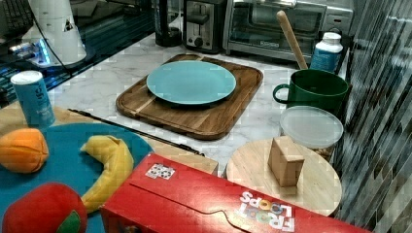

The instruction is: Pick up the toast.

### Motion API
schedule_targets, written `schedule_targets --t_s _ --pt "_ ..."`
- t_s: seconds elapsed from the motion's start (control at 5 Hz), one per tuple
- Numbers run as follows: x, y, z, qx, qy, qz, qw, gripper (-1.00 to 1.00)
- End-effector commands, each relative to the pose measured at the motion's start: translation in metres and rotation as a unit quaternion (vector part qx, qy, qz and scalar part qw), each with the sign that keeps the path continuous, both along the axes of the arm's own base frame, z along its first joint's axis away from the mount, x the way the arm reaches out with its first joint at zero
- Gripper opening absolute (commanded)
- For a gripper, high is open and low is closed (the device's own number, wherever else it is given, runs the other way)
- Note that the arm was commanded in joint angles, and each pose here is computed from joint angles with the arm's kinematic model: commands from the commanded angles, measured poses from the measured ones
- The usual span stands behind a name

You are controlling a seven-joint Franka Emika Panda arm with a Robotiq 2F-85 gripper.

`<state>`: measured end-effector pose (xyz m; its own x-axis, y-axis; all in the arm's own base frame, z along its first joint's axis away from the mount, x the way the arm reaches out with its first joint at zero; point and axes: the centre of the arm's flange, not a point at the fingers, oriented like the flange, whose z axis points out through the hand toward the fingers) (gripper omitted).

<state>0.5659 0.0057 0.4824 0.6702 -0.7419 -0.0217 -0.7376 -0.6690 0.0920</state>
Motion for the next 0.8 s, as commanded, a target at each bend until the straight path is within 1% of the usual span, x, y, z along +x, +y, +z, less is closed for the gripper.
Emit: schedule_targets --t_s 0.2,0.4,0.6,0.8 --pt "0.000 0.000 0.000 0.000 0.000 0.000 1.000 -1.00" --pt "-0.012 0.026 0.000 0.000 -0.010 -0.038 0.999 -1.00" --pt "-0.025 0.067 0.002 -0.007 -0.026 -0.084 0.996 -1.00" --pt "-0.036 0.112 0.006 -0.020 -0.036 -0.122 0.992 -1.00"
